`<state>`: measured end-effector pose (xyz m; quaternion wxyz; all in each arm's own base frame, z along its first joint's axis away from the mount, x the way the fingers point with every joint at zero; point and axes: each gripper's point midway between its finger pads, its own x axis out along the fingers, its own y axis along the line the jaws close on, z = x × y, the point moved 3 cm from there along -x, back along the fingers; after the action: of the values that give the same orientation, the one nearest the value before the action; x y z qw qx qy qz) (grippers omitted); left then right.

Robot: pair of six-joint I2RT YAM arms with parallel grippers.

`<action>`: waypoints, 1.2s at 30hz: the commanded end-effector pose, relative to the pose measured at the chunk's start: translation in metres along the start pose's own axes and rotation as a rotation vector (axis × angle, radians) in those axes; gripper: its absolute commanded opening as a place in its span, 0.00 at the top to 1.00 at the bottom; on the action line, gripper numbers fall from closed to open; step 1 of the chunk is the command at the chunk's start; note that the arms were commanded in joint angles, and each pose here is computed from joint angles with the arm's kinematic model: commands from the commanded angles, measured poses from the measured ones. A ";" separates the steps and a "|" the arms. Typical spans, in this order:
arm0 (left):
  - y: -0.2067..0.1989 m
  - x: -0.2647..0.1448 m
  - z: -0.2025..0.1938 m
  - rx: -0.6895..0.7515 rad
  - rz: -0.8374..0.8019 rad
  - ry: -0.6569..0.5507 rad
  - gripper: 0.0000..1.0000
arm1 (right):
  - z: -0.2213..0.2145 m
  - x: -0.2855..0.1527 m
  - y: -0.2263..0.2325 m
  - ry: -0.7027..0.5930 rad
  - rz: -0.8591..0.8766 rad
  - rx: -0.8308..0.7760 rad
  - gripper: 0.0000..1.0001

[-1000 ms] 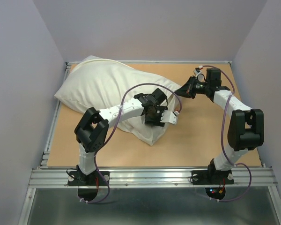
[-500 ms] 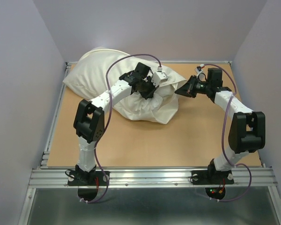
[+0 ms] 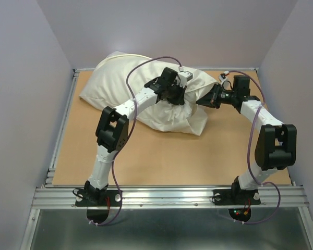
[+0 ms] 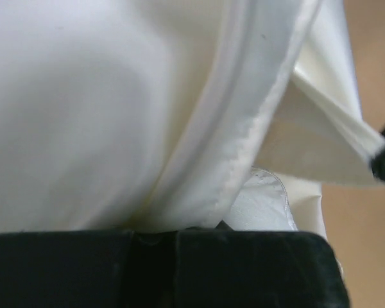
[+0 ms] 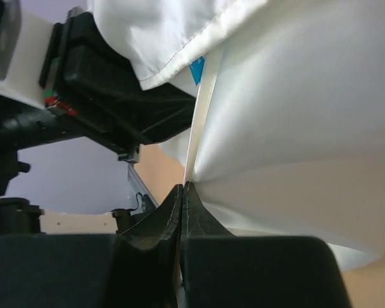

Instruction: Put the pillow into the pillowcase

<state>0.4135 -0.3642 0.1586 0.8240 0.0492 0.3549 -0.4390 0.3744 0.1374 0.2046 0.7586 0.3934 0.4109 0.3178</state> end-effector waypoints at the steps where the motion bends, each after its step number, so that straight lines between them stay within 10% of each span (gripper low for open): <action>1: 0.031 0.007 0.083 -0.119 0.177 -0.344 1.00 | -0.017 -0.023 0.055 0.142 0.198 0.070 0.99; 11: 0.024 0.040 0.011 -0.197 0.104 -0.190 1.00 | 0.050 -0.036 0.022 -0.089 0.021 0.034 0.97; 16: 0.008 0.040 0.033 -0.228 -0.006 -0.244 1.00 | 0.045 -0.037 -0.018 -0.087 -0.181 -0.004 0.38; 18: 0.009 0.042 0.038 -0.230 -0.010 -0.257 1.00 | 0.044 -0.045 -0.035 -0.101 -0.320 -0.026 0.36; 23: 0.009 0.052 0.046 -0.216 -0.024 -0.273 1.00 | 0.029 -0.069 -0.036 -0.090 -0.492 -0.131 0.57; 36: 0.002 0.052 0.038 -0.215 -0.041 -0.259 1.00 | 0.039 0.004 -0.062 -0.066 -0.533 -0.175 0.66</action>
<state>0.4540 -0.4133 0.1329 0.8492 -0.0923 0.3134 -0.4149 0.3762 0.1066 0.1587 0.8231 0.2320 0.4938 0.1574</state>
